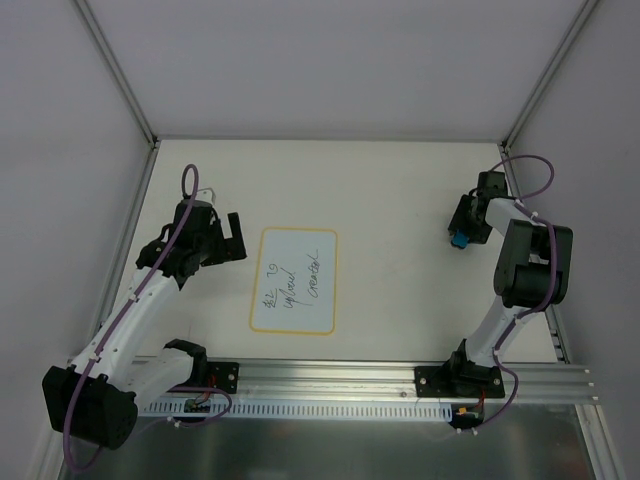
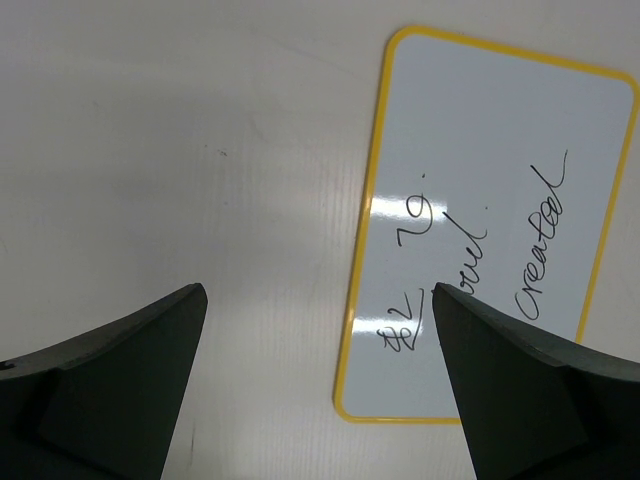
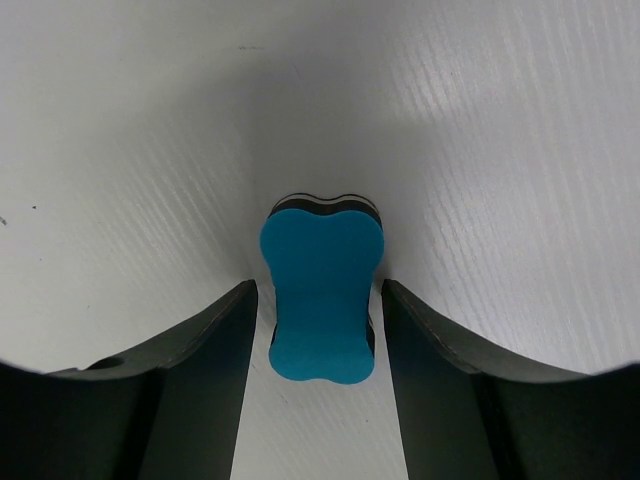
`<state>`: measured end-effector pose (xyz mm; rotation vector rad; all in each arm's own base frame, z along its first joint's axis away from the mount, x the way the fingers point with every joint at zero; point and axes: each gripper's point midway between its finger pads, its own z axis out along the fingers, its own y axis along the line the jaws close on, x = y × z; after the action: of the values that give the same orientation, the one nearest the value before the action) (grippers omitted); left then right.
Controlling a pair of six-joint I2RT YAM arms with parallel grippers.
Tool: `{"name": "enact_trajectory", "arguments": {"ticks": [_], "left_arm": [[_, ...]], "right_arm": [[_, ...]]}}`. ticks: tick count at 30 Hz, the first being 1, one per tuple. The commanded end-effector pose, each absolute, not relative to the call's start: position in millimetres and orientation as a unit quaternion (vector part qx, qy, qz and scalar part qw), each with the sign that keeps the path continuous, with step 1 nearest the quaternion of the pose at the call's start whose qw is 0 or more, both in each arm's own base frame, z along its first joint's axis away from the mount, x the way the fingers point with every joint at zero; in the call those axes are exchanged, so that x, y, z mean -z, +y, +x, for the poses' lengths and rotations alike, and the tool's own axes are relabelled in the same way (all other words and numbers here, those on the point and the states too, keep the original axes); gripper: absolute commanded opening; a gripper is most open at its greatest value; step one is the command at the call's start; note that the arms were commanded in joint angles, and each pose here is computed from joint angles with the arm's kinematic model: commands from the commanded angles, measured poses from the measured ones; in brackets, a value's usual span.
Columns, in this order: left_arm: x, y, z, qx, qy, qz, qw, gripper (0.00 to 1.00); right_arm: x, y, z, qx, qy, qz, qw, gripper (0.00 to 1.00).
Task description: Erase the whiteboard
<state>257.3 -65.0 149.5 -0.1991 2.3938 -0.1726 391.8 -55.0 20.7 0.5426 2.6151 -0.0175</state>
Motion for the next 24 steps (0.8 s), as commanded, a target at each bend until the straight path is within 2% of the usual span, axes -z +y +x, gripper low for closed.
{"name": "enact_trajectory", "arguments": {"ticks": [1,6,10,19,22,24], "left_arm": [[-147.3,-64.5,257.3,0.068,0.929,-0.073,0.356,0.99],[-147.9,-65.2,257.5,0.071,0.929,-0.072,0.356,0.99],[-146.7,-66.0,257.4,0.072,0.93,-0.071,0.354,0.99],[-146.9,-66.6,257.5,0.075,0.93,-0.07,0.354,0.99],[-145.8,-67.5,257.5,0.076,0.931,-0.07,0.351,0.99],[-144.1,-68.7,257.1,0.079,0.932,-0.07,0.346,0.99]], "right_arm": [[-36.4,-60.9,400.5,0.012,0.948,0.193,0.253,0.57],[-38.5,-59.3,401.2,0.014,0.949,0.187,0.255,0.56],[-40.3,-59.0,401.6,0.014,0.948,0.187,0.257,0.45],[-48.5,-59.7,403.2,0.03,0.947,0.175,0.268,0.43],[-53.3,-55.2,403.3,0.035,0.947,0.162,0.274,0.31],[-62.0,-51.5,403.3,0.045,0.947,0.147,0.281,0.27]]}}
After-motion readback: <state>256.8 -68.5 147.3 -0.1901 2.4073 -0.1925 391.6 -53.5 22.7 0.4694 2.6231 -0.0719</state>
